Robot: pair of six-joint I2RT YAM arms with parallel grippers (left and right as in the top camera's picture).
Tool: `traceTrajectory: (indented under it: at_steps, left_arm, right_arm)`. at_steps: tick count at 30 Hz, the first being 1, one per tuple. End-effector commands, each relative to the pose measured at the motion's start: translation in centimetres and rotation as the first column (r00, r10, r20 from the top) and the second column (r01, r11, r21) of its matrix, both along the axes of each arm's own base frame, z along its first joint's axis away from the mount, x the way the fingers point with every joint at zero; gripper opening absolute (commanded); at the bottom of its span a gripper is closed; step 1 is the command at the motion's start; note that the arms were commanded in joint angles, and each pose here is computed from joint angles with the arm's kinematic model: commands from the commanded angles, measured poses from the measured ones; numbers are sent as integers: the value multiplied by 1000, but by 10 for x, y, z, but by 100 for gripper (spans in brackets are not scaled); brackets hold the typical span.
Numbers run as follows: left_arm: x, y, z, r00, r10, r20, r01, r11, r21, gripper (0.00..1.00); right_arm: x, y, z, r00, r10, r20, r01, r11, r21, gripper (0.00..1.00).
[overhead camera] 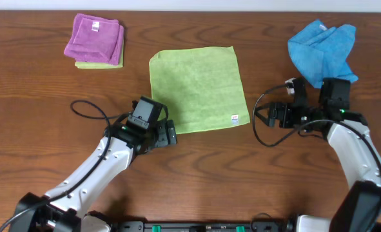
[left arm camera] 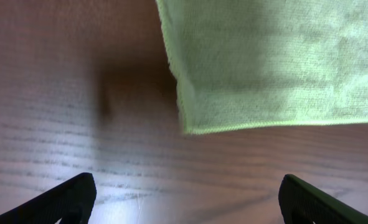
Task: Fold the cloth
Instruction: 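Release the cloth and move both grippers to its bottom corners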
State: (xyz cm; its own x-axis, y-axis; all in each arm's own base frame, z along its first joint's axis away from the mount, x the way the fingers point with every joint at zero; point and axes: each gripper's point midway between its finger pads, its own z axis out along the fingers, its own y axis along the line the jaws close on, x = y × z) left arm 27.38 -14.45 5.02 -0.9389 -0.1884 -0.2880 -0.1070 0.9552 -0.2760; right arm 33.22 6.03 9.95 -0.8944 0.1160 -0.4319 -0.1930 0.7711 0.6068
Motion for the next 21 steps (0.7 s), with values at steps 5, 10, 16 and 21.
traceTrajectory:
  at_steps: [5,10,16,21]
  left_arm:
    - [21,-5,-25,997,78,-9,-78,997,-14,95]
    - [20,-6,-35,993,113,-42,-114,993,-17,95]
    - [29,-7,-32,972,232,-36,-234,970,-62,95]
    - [39,-6,-28,961,275,1,-274,958,-79,76]
  right_arm:
    - [16,17,-13,999,41,9,-41,998,52,93]
    - [23,18,-17,1000,27,3,-27,996,80,93]
    - [28,26,-23,999,34,2,-34,996,87,93]
    - [26,41,-42,997,64,-45,-60,994,89,93]
